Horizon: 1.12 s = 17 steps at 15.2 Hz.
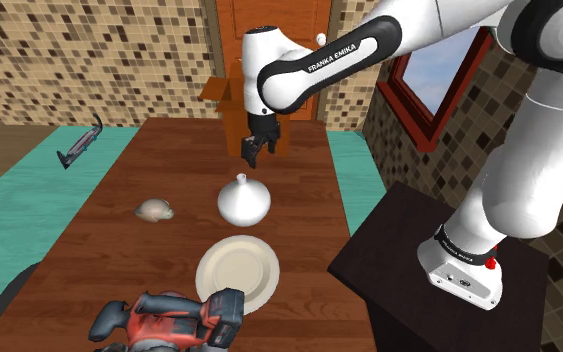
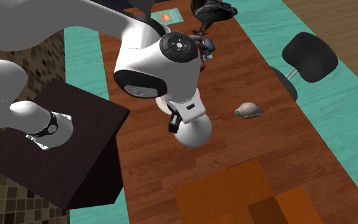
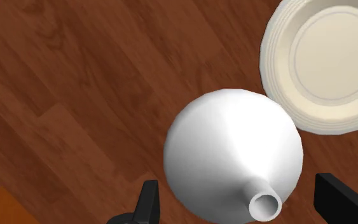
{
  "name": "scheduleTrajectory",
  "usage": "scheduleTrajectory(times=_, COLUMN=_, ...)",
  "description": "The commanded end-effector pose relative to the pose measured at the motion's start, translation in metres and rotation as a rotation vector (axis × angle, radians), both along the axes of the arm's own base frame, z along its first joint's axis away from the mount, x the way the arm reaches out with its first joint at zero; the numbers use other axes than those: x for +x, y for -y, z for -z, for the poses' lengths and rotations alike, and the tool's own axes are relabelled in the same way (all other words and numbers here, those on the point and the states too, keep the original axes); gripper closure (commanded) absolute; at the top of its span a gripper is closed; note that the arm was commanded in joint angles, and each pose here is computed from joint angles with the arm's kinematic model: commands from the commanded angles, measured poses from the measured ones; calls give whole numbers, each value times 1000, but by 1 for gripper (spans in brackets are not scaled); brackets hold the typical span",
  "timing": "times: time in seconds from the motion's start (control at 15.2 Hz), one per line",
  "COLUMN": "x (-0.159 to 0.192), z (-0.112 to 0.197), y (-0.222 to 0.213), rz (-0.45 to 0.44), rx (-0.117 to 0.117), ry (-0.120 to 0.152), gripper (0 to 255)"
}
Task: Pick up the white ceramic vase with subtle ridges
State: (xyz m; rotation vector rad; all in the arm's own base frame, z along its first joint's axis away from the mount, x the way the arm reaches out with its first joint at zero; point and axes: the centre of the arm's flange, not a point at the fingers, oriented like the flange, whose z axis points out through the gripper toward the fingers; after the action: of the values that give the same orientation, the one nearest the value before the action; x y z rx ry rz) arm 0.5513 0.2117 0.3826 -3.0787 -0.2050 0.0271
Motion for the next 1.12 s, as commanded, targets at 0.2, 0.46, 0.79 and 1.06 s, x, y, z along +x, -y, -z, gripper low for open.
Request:
scheduleTrajectory(times=0.2, x=37, z=37, y=-42, rz=-15, rx=2, ry=4, gripper=0)
scheduleTrajectory(times=0.46, x=43, z=59, y=-49, rz=-18, rx=3, ry=4, gripper=0)
scheduleTrajectory(times=0.79, x=43, z=84, y=-49, rz=-18, rx=3, ry=4, gripper=0)
scheduleTrajectory(times=1.06, x=43, z=84, y=-48, rz=-18, rx=3, ry=4, gripper=255)
